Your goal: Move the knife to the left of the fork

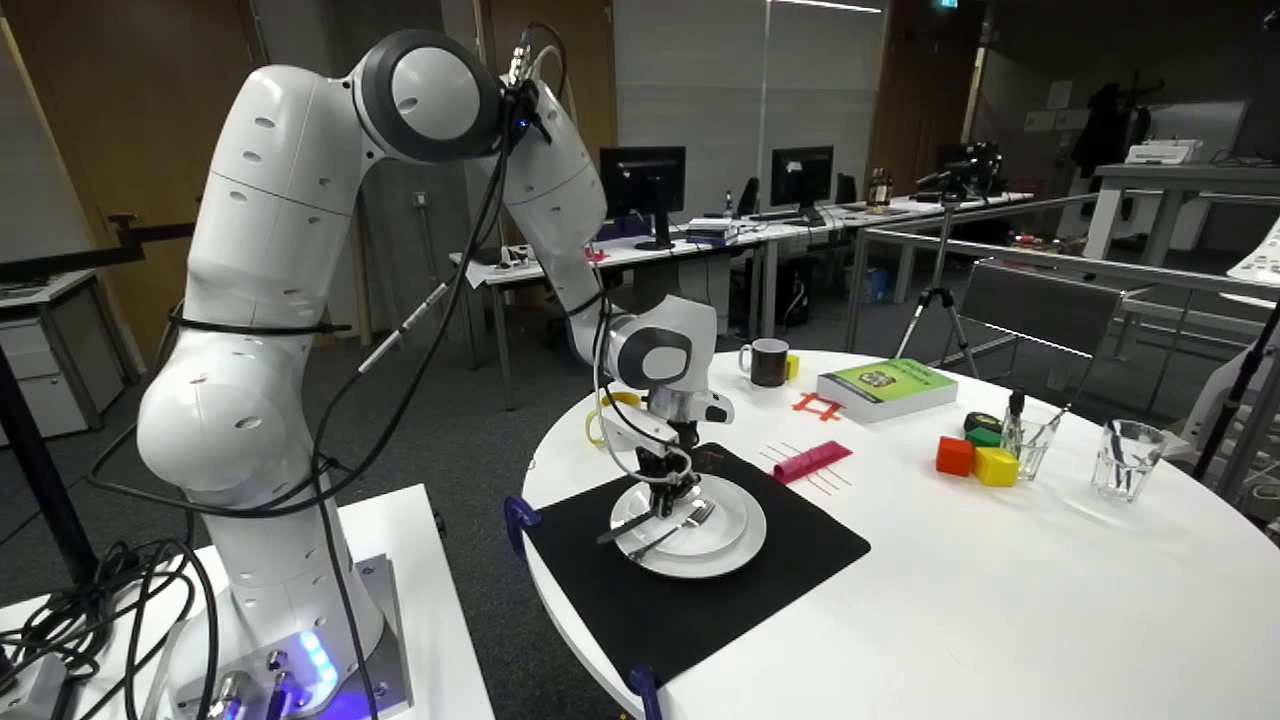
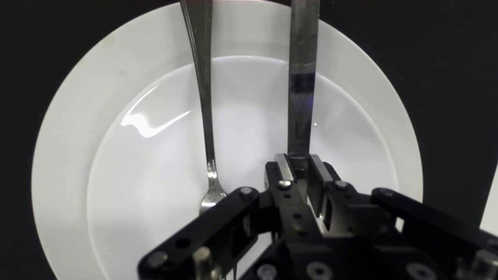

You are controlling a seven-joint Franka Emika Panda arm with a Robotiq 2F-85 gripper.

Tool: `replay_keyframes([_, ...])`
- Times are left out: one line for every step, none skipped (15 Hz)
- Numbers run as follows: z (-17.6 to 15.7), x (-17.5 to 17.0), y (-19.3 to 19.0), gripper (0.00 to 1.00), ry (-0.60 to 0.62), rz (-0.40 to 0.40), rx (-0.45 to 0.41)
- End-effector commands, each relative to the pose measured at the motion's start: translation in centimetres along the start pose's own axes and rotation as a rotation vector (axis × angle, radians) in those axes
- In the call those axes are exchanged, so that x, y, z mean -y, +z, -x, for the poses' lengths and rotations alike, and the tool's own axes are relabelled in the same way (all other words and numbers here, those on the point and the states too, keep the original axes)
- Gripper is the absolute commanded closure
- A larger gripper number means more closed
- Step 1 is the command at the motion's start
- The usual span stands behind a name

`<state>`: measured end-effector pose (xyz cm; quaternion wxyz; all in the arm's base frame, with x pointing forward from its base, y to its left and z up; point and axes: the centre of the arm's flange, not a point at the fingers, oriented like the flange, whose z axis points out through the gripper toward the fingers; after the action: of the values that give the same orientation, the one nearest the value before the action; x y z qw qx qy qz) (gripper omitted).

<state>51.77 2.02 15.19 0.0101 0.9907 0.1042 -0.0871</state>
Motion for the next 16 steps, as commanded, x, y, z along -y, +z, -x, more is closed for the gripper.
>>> replay_keyframes([-0.31, -0.60, -0.09, 0.96, 0.023, 0.024, 0.001])
replay_keyframes([-0.24, -0.77, -0.08, 0.96, 0.022, 0.029, 0.003])
replay_keyframes([-0.20, -0.95, -0.05, 0.96, 0.023, 0.033, 0.004])
replay_keyframes([-0.17, -1.11, -0.02, 0.96, 0.023, 0.036, 0.006])
replay_keyframes([-0.16, -1.28, 0.03, 0.96, 0.022, 0.039, 0.008])
replay_keyframes([-0.16, -1.38, 0.09, 0.96, 0.022, 0.041, 0.010])
replay_keyframes([-0.18, -1.44, 0.16, 0.96, 0.019, 0.043, 0.013])
replay_keyframes([-0.18, -1.48, 0.22, 0.87, 0.017, 0.045, 0.016])
replay_keyframes([-0.21, -1.48, 0.23, 0.60, 0.016, 0.045, 0.018])
replay_keyframes([-0.21, -1.46, 0.26, 0.58, 0.014, 0.047, 0.020])
replay_keyframes([-0.20, -1.44, 0.29, 0.51, 0.012, 0.048, 0.020])
replay_keyframes([-0.19, -1.42, 0.31, 0.44, 0.012, 0.049, 0.021])
replay_keyframes([-0.17, -1.42, 0.34, 0.38, 0.011, 0.050, 0.022])
replay_keyframes([-0.14, -1.40, 0.37, 0.29, 0.010, 0.050, 0.023])
replay_keyframes([-0.12, -1.35, 0.39, 0.22, 0.008, 0.052, 0.024])
replay_keyframes([-0.07, -1.29, 0.38, 0.14, 0.006, 0.052, 0.026])
